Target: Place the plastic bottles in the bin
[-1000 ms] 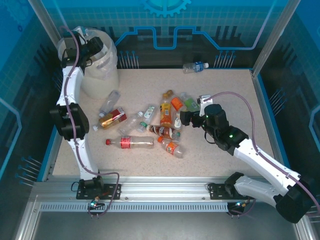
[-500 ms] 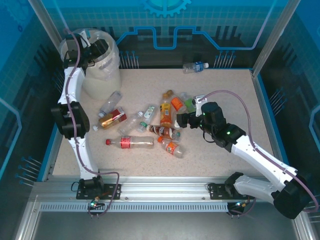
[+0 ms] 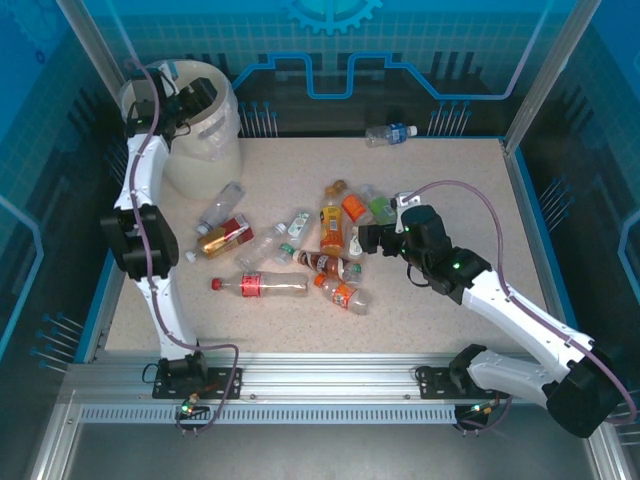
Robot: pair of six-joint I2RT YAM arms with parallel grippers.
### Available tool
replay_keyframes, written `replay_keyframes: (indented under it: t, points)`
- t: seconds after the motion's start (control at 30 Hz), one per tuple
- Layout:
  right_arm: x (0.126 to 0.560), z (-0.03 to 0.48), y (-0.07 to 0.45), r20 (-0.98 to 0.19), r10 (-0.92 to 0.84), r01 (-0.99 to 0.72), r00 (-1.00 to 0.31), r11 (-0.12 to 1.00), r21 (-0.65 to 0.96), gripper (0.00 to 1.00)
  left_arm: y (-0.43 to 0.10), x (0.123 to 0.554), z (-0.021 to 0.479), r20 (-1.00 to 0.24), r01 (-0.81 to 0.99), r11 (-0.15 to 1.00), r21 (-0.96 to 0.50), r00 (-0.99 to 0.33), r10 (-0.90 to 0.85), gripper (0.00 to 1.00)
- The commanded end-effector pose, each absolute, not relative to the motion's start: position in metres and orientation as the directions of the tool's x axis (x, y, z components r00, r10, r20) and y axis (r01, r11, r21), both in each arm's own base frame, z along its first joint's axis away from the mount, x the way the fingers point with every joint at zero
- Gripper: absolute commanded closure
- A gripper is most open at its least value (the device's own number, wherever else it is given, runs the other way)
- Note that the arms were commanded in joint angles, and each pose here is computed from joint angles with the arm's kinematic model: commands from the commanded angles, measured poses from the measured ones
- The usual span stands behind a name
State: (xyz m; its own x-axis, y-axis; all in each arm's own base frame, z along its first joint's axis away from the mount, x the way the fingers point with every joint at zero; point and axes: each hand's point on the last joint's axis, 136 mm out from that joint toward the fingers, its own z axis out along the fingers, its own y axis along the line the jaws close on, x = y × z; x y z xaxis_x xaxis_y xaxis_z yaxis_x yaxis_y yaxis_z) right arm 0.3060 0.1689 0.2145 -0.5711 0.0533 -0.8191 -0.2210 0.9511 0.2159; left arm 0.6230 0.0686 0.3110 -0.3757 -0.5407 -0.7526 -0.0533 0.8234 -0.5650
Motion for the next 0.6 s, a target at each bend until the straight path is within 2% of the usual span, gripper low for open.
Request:
replay_keyframes:
  t: [0.0, 0.1, 0.27, 0.57]
  points:
    - [0.300, 0.194, 0.150, -0.777, 0.132, -0.107, -0.615, 0.963, 0.248, 0.00, 0.071, 0.595, 0.362, -0.783, -0.055, 0.829, -0.556, -0.301, -0.545, 0.15]
    - [0.289, 0.174, 0.158, -0.735, 0.110, -0.141, -0.670, 0.952, 0.272, 0.00, 0.069, 0.577, 0.378, -0.782, -0.060, 0.820, -0.569, -0.270, -0.562, 0.11]
    - [0.264, 0.146, 0.173, -0.696, -0.058, -0.308, -0.715, 0.921, 0.240, 0.00, 0.061, 0.542, 0.391, -0.779, -0.066, 0.806, -0.588, -0.222, -0.586, 0.01]
    - [0.220, 0.112, 0.196, -0.644, -0.312, -0.523, -0.699, 0.836, 0.163, 0.00, 0.015, 0.483, 0.393, -0.776, -0.013, 0.803, -0.596, -0.246, -0.580, 0.01]
